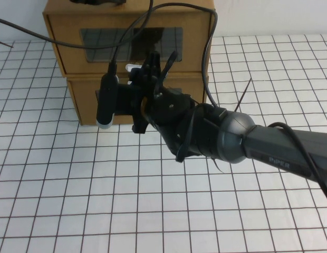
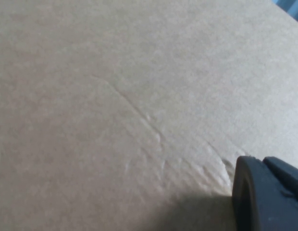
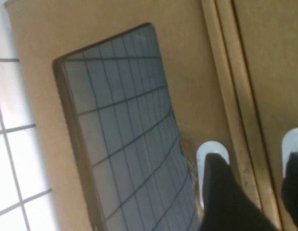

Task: Open the shoe box
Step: 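Pull the top drawer of the cardboard box fully open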

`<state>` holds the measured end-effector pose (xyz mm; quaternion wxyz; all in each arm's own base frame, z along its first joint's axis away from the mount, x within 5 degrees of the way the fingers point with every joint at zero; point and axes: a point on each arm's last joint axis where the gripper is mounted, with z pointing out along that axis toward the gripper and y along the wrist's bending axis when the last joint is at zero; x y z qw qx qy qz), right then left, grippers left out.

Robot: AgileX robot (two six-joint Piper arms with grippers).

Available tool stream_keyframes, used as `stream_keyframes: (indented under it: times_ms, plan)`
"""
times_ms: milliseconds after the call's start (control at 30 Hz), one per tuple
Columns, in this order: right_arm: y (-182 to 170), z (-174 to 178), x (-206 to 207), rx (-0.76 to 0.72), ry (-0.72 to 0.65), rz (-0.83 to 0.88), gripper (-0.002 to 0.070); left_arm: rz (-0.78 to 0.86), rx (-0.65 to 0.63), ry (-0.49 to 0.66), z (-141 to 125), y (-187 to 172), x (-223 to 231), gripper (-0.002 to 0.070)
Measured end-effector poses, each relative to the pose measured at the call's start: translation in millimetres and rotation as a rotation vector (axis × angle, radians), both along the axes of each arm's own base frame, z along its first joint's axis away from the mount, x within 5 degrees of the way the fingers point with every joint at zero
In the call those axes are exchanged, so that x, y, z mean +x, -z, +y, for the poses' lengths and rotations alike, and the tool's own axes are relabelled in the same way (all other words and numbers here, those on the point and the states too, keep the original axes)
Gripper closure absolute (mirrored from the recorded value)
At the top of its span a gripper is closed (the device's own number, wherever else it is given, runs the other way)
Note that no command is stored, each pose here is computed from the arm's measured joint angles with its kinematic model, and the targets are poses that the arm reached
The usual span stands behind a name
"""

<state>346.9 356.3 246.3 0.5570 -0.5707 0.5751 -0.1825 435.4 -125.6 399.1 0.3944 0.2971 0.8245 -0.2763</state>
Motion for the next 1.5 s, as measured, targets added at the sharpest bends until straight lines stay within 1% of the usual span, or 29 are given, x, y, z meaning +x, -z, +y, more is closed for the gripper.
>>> stream_keyframes:
  times_ms: [400,700,967,1167,1500]
  plan:
    - [-2,-3,1,-0.002,0.042,-0.013,0.0426,0.002,0.000,0.010,0,0,-1,0.0679]
    - [-35,-14,-3,0.059,0.081,-0.050,0.0427,0.003,0.000,0.013,-1,0,-1,0.0679]
    - [-29,-8,-4,0.059,0.029,-0.026,0.0427,0.006,0.003,0.019,-1,0,-1,0.0679]
    - [-16,-4,-1,0.024,0.015,-0.023,0.0427,0.008,0.003,0.023,-1,1,-2,0.0679]
    - [-10,-10,8,0.023,-0.002,-0.004,0.0427,0.010,0.003,0.024,-1,1,-2,0.0679]
